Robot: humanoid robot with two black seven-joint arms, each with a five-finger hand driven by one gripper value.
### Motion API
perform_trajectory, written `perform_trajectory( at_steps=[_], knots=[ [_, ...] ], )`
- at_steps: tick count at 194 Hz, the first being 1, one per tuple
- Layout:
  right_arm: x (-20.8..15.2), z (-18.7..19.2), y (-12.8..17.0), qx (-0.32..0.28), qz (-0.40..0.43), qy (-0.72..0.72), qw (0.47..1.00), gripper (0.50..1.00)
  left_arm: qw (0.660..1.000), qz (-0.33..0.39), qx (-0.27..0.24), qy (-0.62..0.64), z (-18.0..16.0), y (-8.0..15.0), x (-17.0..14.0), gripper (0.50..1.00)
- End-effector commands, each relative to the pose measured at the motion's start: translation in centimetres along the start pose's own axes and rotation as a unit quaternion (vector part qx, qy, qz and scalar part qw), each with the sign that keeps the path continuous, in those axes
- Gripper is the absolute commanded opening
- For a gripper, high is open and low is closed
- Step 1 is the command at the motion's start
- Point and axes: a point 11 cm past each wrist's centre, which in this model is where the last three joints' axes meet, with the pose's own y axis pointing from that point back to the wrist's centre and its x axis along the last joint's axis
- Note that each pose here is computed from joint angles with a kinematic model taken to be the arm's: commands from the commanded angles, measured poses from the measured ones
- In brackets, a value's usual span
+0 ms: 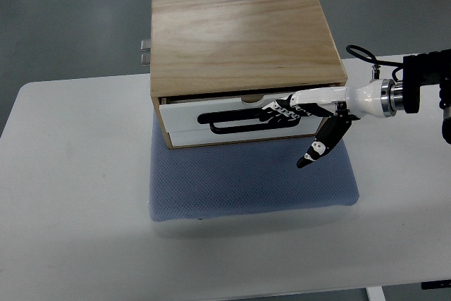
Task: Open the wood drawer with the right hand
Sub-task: 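Pull the upper white drawer toward the robot with the right hand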
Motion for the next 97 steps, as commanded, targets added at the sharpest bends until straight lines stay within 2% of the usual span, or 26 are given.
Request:
perform_trajectory(
  at_steps=[1,55,97],
  knots=[
    [0.2,-0.2,-0.1,0.001,0.001,0.004,1.0,0.944,1.0,0.0,0.0,0.0,0.0,0.0,0.0,1.0],
    [0.9,-1.3,0.1,0.006,0.006,0.017,1.0,0.944,1.0,0.0,0.0,0.0,0.0,0.0,0.0,1.0],
    [0.0,-0.7,-0.6,-0.009,-0.017,0.021,1.0,0.944,1.0,0.0,0.0,0.0,0.0,0.0,0.0,1.0]
  ],
)
